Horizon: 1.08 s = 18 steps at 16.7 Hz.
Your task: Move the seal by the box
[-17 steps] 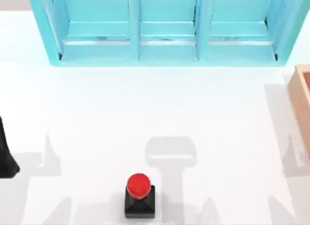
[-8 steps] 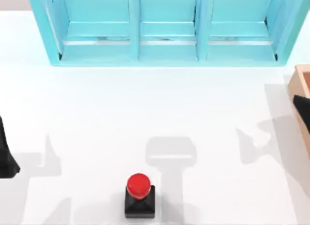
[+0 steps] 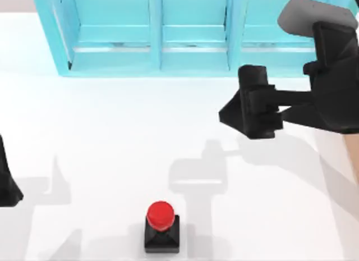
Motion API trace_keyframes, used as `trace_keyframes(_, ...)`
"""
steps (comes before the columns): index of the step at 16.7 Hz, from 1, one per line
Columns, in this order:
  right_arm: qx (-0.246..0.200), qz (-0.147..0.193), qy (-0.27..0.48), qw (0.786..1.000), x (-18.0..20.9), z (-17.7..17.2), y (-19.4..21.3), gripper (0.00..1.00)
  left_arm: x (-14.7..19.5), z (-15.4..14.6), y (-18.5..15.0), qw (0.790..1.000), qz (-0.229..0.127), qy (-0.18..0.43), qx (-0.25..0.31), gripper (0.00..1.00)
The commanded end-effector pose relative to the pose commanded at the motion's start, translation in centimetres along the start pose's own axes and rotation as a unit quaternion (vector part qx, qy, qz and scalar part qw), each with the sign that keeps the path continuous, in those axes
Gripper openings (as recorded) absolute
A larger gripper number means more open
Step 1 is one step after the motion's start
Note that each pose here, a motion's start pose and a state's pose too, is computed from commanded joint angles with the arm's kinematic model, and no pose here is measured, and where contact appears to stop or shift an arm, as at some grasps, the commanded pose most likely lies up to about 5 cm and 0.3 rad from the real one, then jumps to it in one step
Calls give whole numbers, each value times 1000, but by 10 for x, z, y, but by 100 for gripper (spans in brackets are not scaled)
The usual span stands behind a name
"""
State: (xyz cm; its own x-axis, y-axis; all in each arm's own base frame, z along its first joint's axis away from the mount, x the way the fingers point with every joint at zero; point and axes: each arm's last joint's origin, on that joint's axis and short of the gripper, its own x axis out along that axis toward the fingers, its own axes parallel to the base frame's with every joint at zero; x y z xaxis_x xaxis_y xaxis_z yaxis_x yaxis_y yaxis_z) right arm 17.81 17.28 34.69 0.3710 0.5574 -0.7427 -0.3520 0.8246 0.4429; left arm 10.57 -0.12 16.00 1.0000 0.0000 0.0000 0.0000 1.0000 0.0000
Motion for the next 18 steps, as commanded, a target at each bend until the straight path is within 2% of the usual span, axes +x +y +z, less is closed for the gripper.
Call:
trace_keyframes(3,30,-29,92,995,36,15,39,100,0,0,0,1000,0,0,0,100)
trace_keyframes(8,69,-112,194,972,101,14,87,100,0,0,0,1000,0,0,0,100)
trace_keyframes(14,105,-216,237,941,162,2,106,100,0,0,0,1000,0,0,0,100)
trace_keyframes(18,121,-263,238,927,186,-2,104,100,0,0,0,1000,0,0,0,100)
